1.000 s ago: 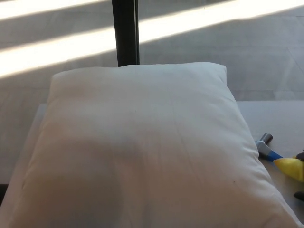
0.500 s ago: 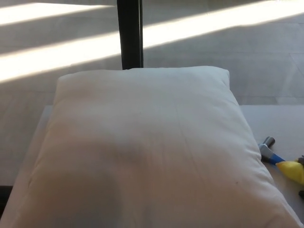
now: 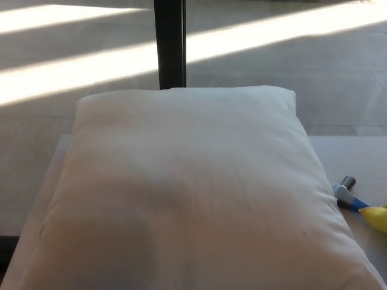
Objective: A hammer is kept on the right hand side and a pillow is kept on the left hand side on the desk infront of the robot and the robot uses its right hand to pick up the hammer and makes a downward swinging motion to hit the pillow
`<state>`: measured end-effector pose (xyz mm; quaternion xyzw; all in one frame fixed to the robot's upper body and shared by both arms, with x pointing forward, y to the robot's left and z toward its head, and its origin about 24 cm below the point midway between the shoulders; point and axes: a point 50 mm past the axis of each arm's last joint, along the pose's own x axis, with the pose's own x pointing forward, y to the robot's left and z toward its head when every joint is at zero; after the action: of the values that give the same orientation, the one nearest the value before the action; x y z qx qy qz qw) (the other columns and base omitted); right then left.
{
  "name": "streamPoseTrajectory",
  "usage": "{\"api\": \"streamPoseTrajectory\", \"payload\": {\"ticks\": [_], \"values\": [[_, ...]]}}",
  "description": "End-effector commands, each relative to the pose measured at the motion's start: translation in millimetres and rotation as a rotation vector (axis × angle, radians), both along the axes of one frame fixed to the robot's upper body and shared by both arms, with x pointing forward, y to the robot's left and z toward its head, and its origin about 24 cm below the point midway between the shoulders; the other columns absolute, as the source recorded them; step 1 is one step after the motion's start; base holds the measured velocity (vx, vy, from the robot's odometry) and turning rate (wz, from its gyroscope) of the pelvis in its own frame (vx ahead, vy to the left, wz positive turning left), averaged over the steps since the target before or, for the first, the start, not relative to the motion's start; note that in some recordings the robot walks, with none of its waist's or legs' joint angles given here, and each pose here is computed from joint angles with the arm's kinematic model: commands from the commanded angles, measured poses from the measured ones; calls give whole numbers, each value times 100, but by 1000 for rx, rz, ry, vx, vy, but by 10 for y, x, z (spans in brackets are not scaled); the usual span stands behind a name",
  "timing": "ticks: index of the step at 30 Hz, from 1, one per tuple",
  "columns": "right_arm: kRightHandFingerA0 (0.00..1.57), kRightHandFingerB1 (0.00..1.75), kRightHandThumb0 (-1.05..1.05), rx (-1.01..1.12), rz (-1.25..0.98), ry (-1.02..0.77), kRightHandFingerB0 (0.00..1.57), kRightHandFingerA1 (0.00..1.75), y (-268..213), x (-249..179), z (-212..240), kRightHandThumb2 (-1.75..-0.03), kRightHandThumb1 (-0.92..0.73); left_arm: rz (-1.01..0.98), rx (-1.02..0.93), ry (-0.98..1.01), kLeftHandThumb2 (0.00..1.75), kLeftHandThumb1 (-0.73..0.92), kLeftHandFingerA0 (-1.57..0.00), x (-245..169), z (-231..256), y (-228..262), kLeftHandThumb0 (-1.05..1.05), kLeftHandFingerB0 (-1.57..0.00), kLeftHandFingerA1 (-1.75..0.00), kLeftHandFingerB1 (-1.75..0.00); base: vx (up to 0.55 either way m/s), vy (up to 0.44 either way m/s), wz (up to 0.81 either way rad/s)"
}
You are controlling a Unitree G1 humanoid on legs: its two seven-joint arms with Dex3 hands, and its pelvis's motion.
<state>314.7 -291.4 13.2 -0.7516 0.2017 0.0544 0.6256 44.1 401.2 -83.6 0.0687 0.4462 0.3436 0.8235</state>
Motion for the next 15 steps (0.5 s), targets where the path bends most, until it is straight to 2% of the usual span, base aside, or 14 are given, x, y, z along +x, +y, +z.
{"api": "streamPoseTrajectory", "payload": {"ticks": [1, 2, 3, 5, 7, 8, 9, 10, 11, 12, 13, 14, 15], "values": [[66, 51, -37, 33, -67, 320, 58, 127, -65, -558, -636, -64, -81, -16, 27, -24, 58, 59, -55, 21, 83, 84, -63, -72, -66, -53, 0, 0, 0], [66, 51, -37, 31, -64, 319, 58, 127, -67, -560, -639, -64, -81, -11, 30, -24, 58, 59, -55, 21, 82, 84, -63, -72, -66, -53, 0, 0, 0], [69, 55, -39, 43, -55, 301, 61, 110, -64, -554, -626, -63, -82, -18, 37, -8, 58, 60, -52, 22, 81, 85, -65, -71, -70, -55, 0, 0, 0], [72, 62, -39, 43, -42, 290, 66, 138, -51, -526, -603, -65, -76, -23, 38, 0, 58, 61, -53, 25, 80, 86, -64, -67, -70, -54, 0, 0, 0], [71, 61, -37, 43, -34, 278, 65, 137, -47, -512, -589, -65, -76, -19, 33, -2, 59, 60, -53, 18, 76, 83, -63, -65, -69, -52, 0, 0, 0], [70, 63, -35, 53, -28, 252, 65, 143, -41, -497, -569, -65, -77, -29, 39, -7, 59, 61, -57, 17, 79, 79, -62, -69, -69, -53, 0, 0, 0], [78, 115, -33, 67, -12, 226, 68, 159, -37, -494, -556, -64, -74, -24, 39, -10, 58, 60, -60, 17, 77, 79, -62, -73, -67, -53, 0, 0, 0], [90, 142, -33, 134, 2, 177, 62, 175, -31, -458, -493, -65, -70, 2, 27, -21, 59, 59, -59, 14, 71, 78, -62, -71, -69, -53, 0, 0, 0], [76, 73, -30, 189, -16, 150, 64, 153, -28, -419, -443, -73, -75, 7, 25, -26, 58, 59, -60, 13, 70, 77, -61, -72, -69, -53, 0, 0, 0], [76, 73, -30, 243, -36, 119, 64, 153, -25, -384, -396, -73, -75, 4, 29, -26, 58, 59, -60, 13, 71, 76, -61, -72, -69, -53, 0, 0, 0], [81, 83, -25, 284, -41, 96, 73, 150, -12, -373, -381, -74, -77, 4, 29, -27, 58, 59, -59, 6, 75, 80, -64, -72, -69, -53, 0, 0, 0], [81, 83, -25, 344, -50, 62, 73, 150, 5, -355, -356, -74, -77, 4, 29, -27, 58, 59, -59, -4, 81, 87, -64, -72, -69, -53, 0, 0, 0], [83, 70, -23, 403, -62, 24, 69, 149, 3, -322, -294, -76, -76, 7, 29, -29, 81, 44, -56, -3, 80, 86, -67, -69, -71, -62, 0, 0, 0]]}}
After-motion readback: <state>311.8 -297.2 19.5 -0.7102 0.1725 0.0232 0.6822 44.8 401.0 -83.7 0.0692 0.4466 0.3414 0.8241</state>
